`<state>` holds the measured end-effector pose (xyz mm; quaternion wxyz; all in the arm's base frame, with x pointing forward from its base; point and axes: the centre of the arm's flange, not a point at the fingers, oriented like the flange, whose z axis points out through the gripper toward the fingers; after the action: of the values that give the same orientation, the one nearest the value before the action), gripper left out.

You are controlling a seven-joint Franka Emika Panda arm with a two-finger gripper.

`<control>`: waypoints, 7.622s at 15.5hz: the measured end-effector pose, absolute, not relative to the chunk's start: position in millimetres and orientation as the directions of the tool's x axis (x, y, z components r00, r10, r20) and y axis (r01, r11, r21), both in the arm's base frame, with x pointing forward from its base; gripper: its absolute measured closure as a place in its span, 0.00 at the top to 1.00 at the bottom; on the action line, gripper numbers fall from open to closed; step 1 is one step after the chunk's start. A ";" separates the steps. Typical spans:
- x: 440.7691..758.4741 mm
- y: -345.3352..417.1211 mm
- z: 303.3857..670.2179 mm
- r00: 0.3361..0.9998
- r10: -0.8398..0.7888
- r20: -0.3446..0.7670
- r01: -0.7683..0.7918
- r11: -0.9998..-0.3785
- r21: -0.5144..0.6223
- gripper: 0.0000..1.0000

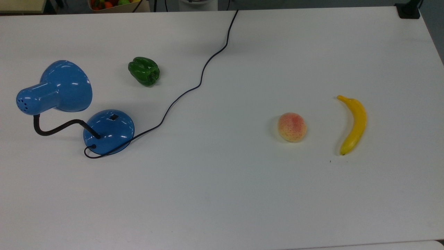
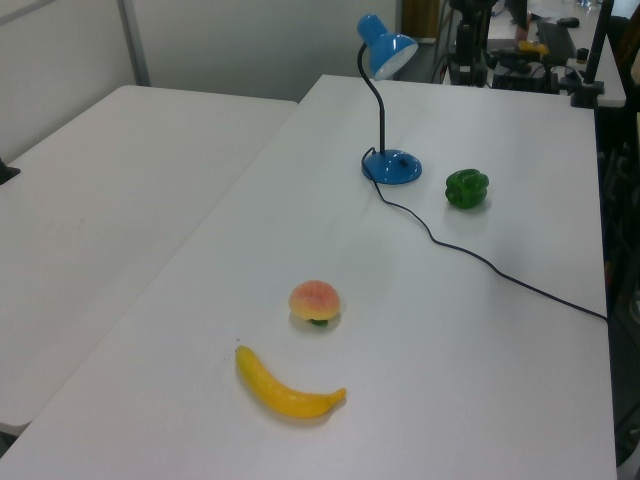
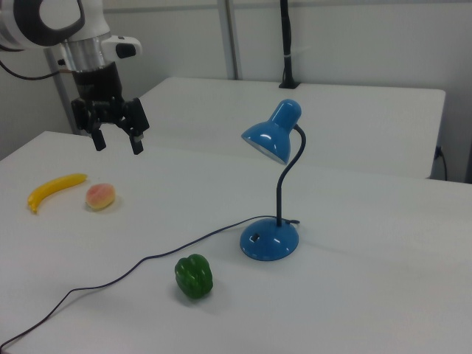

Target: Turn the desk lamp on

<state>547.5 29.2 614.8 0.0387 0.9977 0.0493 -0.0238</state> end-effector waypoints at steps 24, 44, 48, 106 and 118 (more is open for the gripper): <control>547.9 13.7 617.2 0.996 0.071 -0.047 0.074 -0.994 0.075 0.32; 568.9 -15.1 544.4 1.000 0.016 -0.005 0.017 -0.997 0.074 0.01; 574.9 -38.8 496.6 0.997 -0.071 0.007 -0.071 -0.995 0.072 0.01; 645.4 -140.6 333.8 0.872 -0.265 0.411 -0.290 -0.957 -0.002 0.01; 650.0 -146.9 334.7 0.865 -0.266 0.426 -0.294 -0.956 0.000 0.01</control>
<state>650.0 -146.9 334.7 0.0325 0.9651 -0.1451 0.2157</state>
